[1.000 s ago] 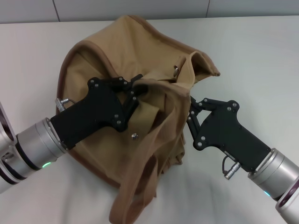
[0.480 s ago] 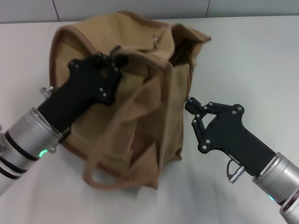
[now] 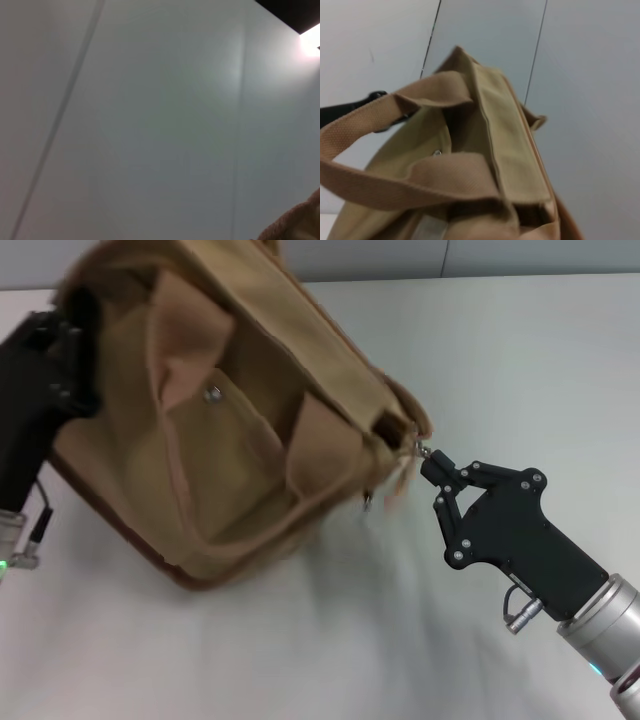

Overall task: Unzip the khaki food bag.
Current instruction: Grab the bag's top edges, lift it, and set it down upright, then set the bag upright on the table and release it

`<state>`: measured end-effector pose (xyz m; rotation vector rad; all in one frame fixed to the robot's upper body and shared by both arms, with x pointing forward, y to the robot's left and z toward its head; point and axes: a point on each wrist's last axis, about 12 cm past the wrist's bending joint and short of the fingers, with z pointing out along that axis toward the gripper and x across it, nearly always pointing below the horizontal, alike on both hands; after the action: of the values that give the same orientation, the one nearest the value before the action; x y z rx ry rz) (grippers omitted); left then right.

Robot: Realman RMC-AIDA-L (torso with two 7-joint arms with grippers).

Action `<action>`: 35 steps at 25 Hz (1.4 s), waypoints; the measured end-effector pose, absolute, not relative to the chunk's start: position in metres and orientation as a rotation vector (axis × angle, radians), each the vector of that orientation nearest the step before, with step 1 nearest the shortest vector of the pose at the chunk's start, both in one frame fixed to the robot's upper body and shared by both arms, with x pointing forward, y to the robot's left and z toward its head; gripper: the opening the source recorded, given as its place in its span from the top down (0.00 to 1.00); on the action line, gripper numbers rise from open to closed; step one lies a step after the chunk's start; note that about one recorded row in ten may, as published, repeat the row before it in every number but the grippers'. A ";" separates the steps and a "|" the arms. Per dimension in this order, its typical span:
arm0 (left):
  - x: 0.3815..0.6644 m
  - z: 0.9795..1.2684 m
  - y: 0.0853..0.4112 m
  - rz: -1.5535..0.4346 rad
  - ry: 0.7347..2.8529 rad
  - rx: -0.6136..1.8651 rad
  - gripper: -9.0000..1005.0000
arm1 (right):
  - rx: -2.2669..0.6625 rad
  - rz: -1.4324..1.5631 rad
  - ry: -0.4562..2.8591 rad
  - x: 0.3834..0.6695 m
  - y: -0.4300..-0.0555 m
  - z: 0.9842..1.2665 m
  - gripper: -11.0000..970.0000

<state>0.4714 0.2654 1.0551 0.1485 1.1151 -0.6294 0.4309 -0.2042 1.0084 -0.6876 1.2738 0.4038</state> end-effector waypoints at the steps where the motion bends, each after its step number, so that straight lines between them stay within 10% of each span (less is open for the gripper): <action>1: 0.470 1.055 0.267 -0.629 1.116 0.136 0.91 | -0.688 0.402 1.275 0.431 -0.204 1.008 0.91; 16: 0.464 1.049 0.270 -0.642 1.154 0.129 0.91 | -0.590 0.371 1.296 0.442 -0.214 1.011 0.85; 30: 0.460 1.045 0.272 -0.634 1.176 0.115 0.90 | -0.707 0.669 1.520 0.491 -0.241 1.013 0.44; 35: 0.458 1.043 0.273 -0.630 1.193 0.107 0.90 | -0.738 0.711 1.560 0.505 -0.238 1.017 0.51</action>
<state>0.4577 0.2726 1.0426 0.1070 1.1927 -0.6302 0.5049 -0.2380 1.0173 -0.7378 1.5596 0.7113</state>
